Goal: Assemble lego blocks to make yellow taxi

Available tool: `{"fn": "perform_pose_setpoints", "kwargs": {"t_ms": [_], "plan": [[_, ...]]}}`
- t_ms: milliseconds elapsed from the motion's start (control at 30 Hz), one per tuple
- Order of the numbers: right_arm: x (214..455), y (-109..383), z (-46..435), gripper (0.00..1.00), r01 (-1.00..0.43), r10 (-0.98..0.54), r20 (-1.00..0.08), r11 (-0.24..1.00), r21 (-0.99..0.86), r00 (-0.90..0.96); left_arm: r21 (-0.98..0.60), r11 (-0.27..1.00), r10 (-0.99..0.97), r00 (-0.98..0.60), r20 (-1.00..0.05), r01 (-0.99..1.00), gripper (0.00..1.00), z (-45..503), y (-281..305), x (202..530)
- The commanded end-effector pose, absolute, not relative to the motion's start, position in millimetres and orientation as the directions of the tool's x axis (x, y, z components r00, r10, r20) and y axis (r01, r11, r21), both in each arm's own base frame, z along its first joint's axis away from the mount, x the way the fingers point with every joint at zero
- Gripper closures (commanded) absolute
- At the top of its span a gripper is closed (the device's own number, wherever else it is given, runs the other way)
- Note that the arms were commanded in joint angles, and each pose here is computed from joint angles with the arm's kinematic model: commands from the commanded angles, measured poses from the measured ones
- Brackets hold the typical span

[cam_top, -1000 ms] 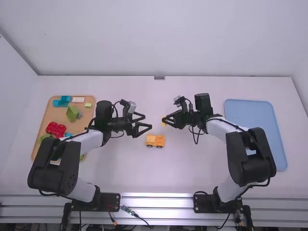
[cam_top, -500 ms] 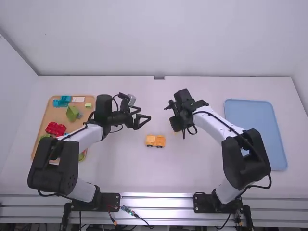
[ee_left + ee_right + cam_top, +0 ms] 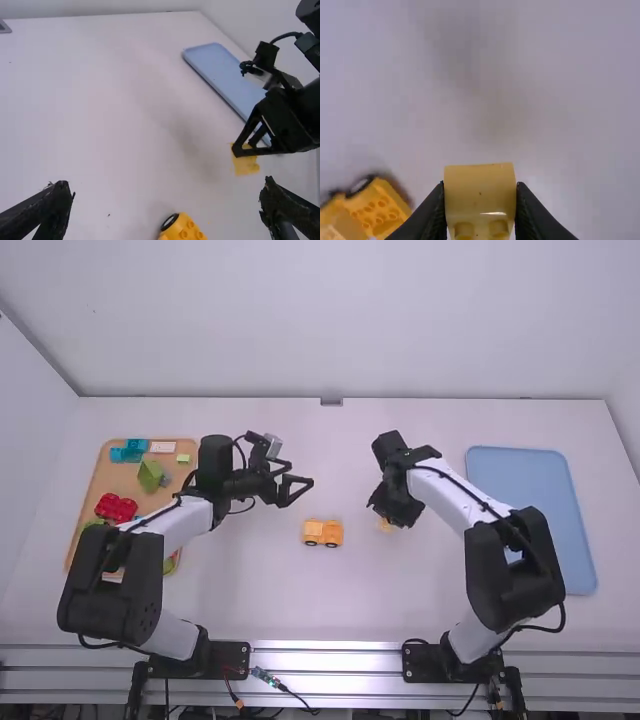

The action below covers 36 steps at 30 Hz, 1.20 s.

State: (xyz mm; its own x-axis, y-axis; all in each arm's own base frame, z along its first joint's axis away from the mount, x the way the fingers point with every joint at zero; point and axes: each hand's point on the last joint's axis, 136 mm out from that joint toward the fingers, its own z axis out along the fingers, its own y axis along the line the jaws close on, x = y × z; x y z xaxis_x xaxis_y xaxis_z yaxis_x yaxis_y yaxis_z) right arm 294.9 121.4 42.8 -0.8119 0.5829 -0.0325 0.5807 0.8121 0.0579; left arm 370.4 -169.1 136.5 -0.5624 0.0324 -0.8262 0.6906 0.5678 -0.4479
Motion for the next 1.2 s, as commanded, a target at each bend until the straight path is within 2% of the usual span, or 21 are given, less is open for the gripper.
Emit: {"fn": "perform_pose_setpoints", "kwargs": {"t_ms": [0, 167, 300, 533, 800, 1100, 1133, 1167], "plan": [[289.2, 121.7, 34.0, 1.0, 0.83, 0.831, -0.015, 0.555, 0.055, -0.556, -0.468, 0.567, 0.008, -0.573, -0.819, 0.677, 0.01, 141.6, -166.6, 374.9], [289.0, 146.4, 10.6, 1.0, 0.909, 0.914, 0.057, 0.39, 0.145, -0.401, -0.472, 0.565, 0.01, -0.578, -0.816, 0.677, 0.01, 140.7, -167.2, 373.6], [280.9, 149.9, -1.3, 1.0, 0.958, 0.96, 0.095, 0.251, 0.137, -0.265, -0.473, 0.567, 0.009, -0.578, -0.816, 0.675, 0.01, 140.5, -166.3, 374.1], [279.4, 142.2, -3.1, 1.0, 0.97, 0.97, 0.1, 0.211, 0.117, -0.223, -0.472, 0.569, 0.007, -0.579, -0.816, 0.673, 0.01, 140.5, -165.1, 374.5], [265.2, 147.9, -16.8, 1.0, 0.995, 0.987, 0.146, 0.05, 0.082, -0.062, -0.482, 0.57, 0.008, -0.591, -0.807, 0.666, 0.01, 138.3, -164.9, 373.2], [271.1, 149.9, -24.2, 1.0, 0.991, 0.98, 0.188, 0.04, 0.126, -0.064, -0.483, 0.57, 0.009, -0.593, -0.805, 0.665, 0.01, 137.8, -165.0, 372.9], [271.3, 148.5, -24.9, 0.96, 0.991, 0.98, 0.188, 0.036, 0.126, -0.06, -0.484, 0.57, 0.008, -0.593, -0.805, 0.665, 0.01, 137.8, -164.9, 372.9], [272.1, 146.8, -25.9, 0.81, 0.991, 0.98, 0.19, 0.03, 0.129, -0.055, -0.484, 0.569, 0.008, -0.593, -0.805, 0.665, 0.01, 137.8, -165.0, 372.8]]}}
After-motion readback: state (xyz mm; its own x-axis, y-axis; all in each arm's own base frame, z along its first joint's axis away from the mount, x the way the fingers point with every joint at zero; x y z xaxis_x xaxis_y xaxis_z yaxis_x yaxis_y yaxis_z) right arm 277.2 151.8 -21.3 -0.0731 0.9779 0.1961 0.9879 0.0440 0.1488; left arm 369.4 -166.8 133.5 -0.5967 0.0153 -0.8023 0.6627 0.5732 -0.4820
